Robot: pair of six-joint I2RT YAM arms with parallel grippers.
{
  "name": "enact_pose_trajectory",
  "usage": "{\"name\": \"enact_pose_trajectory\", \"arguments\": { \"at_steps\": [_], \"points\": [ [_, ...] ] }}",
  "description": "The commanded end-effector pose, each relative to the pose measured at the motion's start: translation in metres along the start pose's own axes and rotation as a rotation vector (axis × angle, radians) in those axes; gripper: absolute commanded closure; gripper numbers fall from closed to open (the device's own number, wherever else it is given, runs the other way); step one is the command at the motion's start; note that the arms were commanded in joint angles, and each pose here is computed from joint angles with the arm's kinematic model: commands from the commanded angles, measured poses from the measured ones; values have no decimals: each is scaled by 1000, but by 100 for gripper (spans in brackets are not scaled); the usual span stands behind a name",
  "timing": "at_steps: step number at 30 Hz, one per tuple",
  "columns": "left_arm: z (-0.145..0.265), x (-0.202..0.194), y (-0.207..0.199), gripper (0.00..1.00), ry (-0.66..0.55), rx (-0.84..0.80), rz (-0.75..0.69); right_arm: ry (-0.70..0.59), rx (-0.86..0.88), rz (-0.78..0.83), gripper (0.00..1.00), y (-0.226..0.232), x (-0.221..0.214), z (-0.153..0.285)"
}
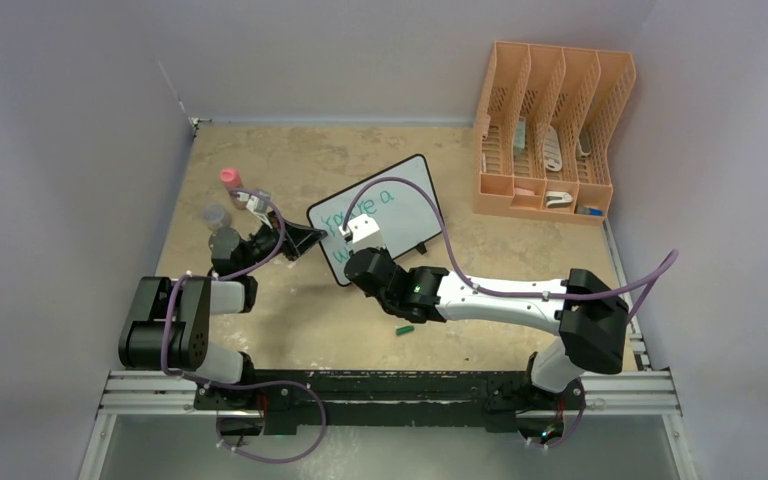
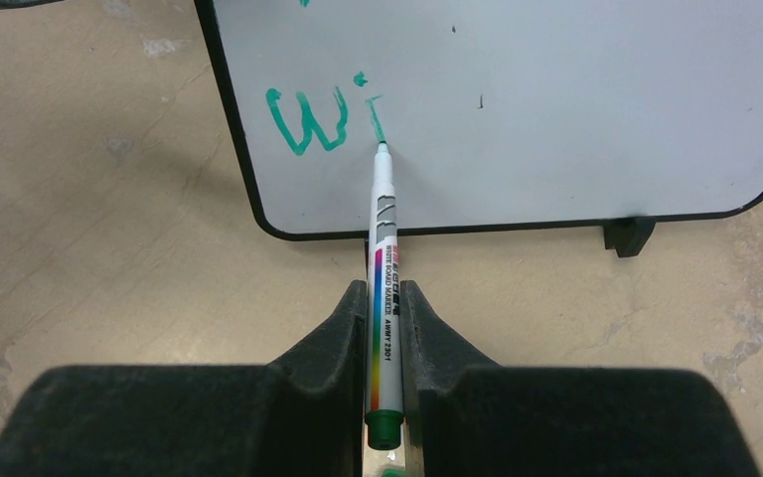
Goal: Write a sentence on the whiteboard
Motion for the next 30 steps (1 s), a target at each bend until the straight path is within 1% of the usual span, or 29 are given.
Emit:
{"name": "enact_pose_trajectory", "arguments": {
  "at_steps": [1, 9, 18, 30],
  "points": [
    [-3, 15, -8, 100, -29, -32, -84, -26, 3, -35, 100, -3, 8, 6],
    [-3, 15, -8, 100, -28, -33, -83, -40, 5, -40, 100, -4, 13, 8],
    [-3, 15, -8, 100, -27, -32, -85, -110, 0, -69, 100, -16, 36, 26],
    [-3, 14, -8, 100, -22, -37, -83, -118, 4, -77, 100, -17, 38, 17]
  ]
}}
Point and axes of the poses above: each gripper's point midway between its finger pads, its own z axis back along the fingers, its own y axis along the line the jaws close on, x = y × z, the point moved 4 cm from there along z, back along the fingers, and after that the axes turned 13 degrees about z, right-handed, at the moved point
